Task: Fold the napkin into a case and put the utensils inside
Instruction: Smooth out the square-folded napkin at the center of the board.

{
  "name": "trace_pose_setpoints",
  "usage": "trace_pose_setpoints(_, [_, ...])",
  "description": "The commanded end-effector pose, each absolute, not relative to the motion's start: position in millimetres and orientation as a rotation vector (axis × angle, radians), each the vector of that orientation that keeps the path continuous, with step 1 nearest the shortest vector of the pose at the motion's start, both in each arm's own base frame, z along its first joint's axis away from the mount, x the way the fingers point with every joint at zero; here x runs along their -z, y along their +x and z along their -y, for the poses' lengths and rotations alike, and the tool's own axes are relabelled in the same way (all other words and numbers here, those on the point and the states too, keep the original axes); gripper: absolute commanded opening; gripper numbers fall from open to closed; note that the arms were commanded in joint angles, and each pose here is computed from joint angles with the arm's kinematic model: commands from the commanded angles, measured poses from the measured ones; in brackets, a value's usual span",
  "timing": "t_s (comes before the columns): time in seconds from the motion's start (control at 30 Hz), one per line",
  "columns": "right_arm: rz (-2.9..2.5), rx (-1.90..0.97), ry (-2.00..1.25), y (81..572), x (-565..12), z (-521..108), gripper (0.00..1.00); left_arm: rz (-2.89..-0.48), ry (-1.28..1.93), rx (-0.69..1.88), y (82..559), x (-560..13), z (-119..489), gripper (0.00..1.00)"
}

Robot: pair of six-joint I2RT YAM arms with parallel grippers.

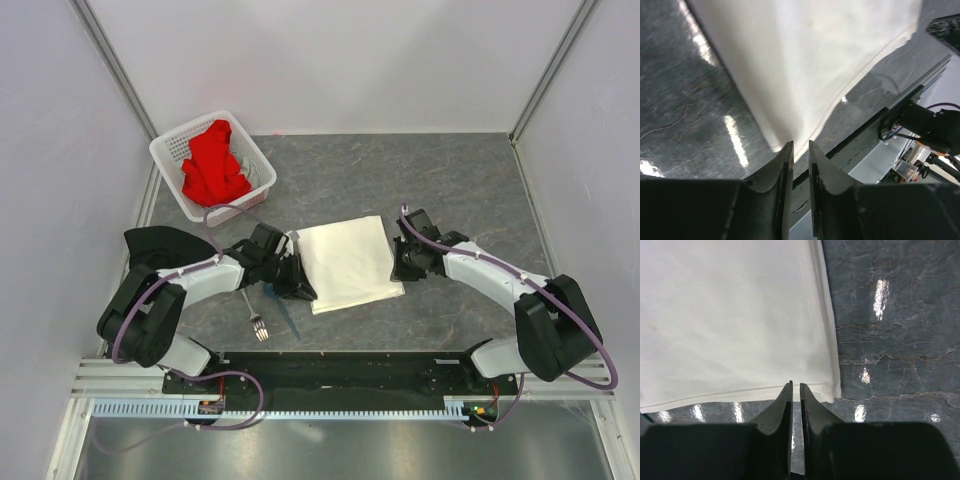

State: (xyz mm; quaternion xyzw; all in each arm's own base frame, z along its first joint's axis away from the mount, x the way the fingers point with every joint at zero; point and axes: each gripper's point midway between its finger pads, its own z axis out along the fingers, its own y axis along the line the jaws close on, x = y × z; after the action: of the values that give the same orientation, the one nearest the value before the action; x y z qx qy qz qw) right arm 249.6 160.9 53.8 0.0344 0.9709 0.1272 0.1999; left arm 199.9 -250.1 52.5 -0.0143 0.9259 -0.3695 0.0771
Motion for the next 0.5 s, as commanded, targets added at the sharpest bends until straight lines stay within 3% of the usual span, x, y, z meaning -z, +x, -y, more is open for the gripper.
trace_pose_setpoints(0.0, [-2.754, -0.309, 0.125, 237.8, -26.9, -150.5, 0.14, -2.814, -0.052, 1.095, 186.0, -27.7, 244.4, 0.24])
trace_pose_setpoints(0.17, [-2.769, -0.218, 0.15, 231.7, -14.2, -132.6, 0.12, -2.856, -0.05, 1.019, 179.8, -13.5, 234.4, 0.23])
trace_pose_setpoints(0.3, [-2.72, -0.274, 0.123, 239.4, -41.4, -139.5, 0.13, -2.751, 0.009, 1.042, 195.3, -53.1, 240.1, 0.29])
trace_pose_setpoints(0.4, [-2.663, -0.326, 0.103, 250.1, -69.2, -148.8, 0.16, -2.676, -0.005, 1.049, 213.4, -84.2, 238.6, 0.32])
trace_pose_setpoints(0.47, [-2.623, -0.427, 0.078, 259.3, -85.3, -167.4, 0.24, -2.63, -0.059, 1.053, 232.3, -96.4, 231.3, 0.33])
